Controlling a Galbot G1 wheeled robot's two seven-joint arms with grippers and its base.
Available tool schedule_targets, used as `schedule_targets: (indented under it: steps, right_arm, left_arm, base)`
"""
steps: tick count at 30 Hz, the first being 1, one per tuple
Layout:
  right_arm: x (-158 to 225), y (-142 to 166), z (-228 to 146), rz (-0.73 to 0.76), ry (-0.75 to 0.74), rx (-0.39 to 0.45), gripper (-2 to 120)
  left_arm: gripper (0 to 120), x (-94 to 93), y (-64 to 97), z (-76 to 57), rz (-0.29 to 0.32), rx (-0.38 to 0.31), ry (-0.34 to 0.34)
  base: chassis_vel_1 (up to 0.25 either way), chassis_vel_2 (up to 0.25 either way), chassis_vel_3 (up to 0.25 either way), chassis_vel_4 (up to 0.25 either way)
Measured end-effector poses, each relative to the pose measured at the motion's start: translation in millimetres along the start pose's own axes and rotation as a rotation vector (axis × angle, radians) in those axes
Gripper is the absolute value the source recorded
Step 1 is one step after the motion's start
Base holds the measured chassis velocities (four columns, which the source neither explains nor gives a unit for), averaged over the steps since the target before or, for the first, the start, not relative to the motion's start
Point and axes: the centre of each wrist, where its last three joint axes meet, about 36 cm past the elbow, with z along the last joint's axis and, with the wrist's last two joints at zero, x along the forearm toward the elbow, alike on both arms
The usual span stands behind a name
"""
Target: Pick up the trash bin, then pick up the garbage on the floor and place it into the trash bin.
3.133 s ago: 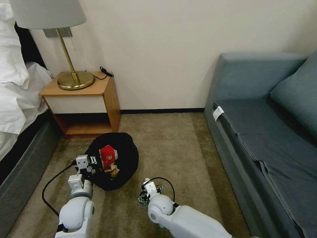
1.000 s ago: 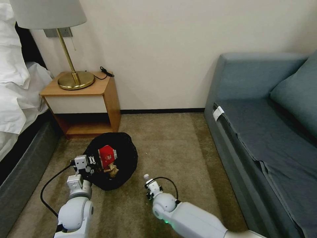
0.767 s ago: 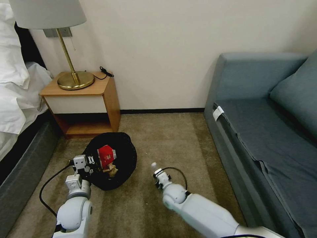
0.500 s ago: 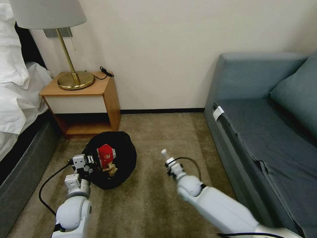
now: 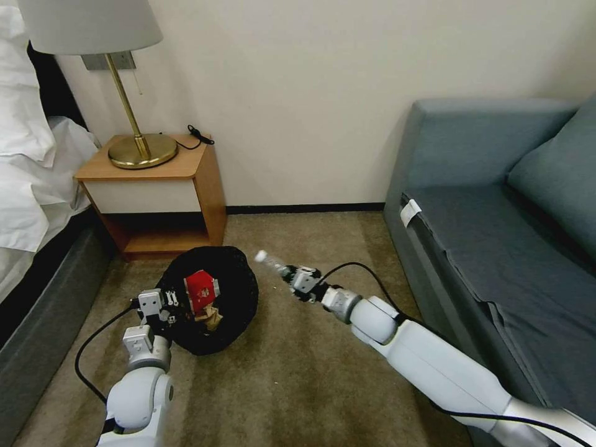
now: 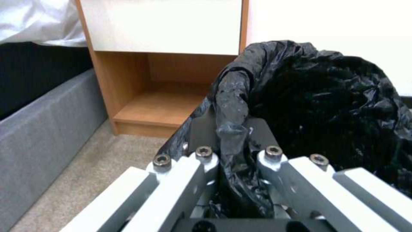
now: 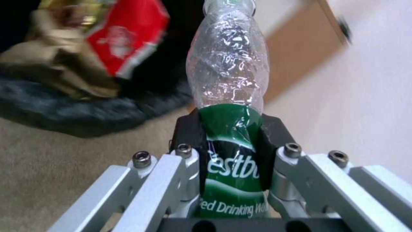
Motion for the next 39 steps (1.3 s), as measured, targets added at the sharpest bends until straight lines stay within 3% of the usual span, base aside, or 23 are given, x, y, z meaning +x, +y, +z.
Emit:
schedule_targets:
  steps: [1, 4, 7, 20, 27, 30, 31, 32, 34, 39]
  right_arm:
    - [0, 0, 0, 0.000, 0.000, 0.000, 19]
    - [-19, 4, -16, -0.078, -0.035, 0.134, 19]
    - [-29, 6, -27, -0.124, -0.070, 0.202, 19]
    - [-64, 2, -64, -0.219, -0.150, 0.312, 19]
    - [-73, 3, -67, -0.214, -0.166, 0.309, 19]
    - [-74, 3, -67, -0.208, -0.167, 0.304, 23]
    - [-74, 3, -67, -0.206, -0.168, 0.299, 33]
    - [-74, 3, -67, -0.206, -0.168, 0.299, 33]
    - [-72, 3, -64, -0.192, -0.169, 0.277, 46]
    - [-72, 3, -61, -0.182, -0.165, 0.267, 61]
  left_arm:
    - [5, 0.0, 0.0, 0.0, 0.000, 0.000, 0.000]
    - [5, 0.5, 0.0, 0.0, -0.001, 0.000, 0.002]
    - [5, 0.5, -1.0, -0.4, 0.000, -0.001, 0.002]
    - [5, -1.3, -9.9, -0.5, 0.005, -0.001, 0.002]
    - [5, -1.2, -9.8, 0.9, -0.005, -0.002, 0.006]
    - [5, -1.3, -10.0, 1.3, -0.006, -0.003, 0.006]
    - [5, -1.5, -10.3, 1.4, -0.006, -0.003, 0.006]
    - [5, -1.5, -10.3, 1.4, -0.006, -0.003, 0.006]
    - [5, -3.0, -12.9, 0.4, -0.002, -0.001, 0.002]
    - [5, -4.1, -14.5, -0.7, 0.005, 0.001, 0.001]
  base:
    - [0.000, 0.000, 0.000, 0.000]
    - [0.000, 0.000, 0.000, 0.000]
    - [0.000, 0.000, 0.000, 0.000]
    - [0.000, 0.000, 0.000, 0.000]
    - [0.000, 0.000, 0.000, 0.000]
    - [0.000, 0.000, 0.000, 0.000]
    - [0.000, 0.000, 0.000, 0.000]
    - [0.000, 0.000, 0.000, 0.000]
    - [0.000, 0.000, 0.000, 0.000]
    - [0.000, 0.000, 0.000, 0.000]
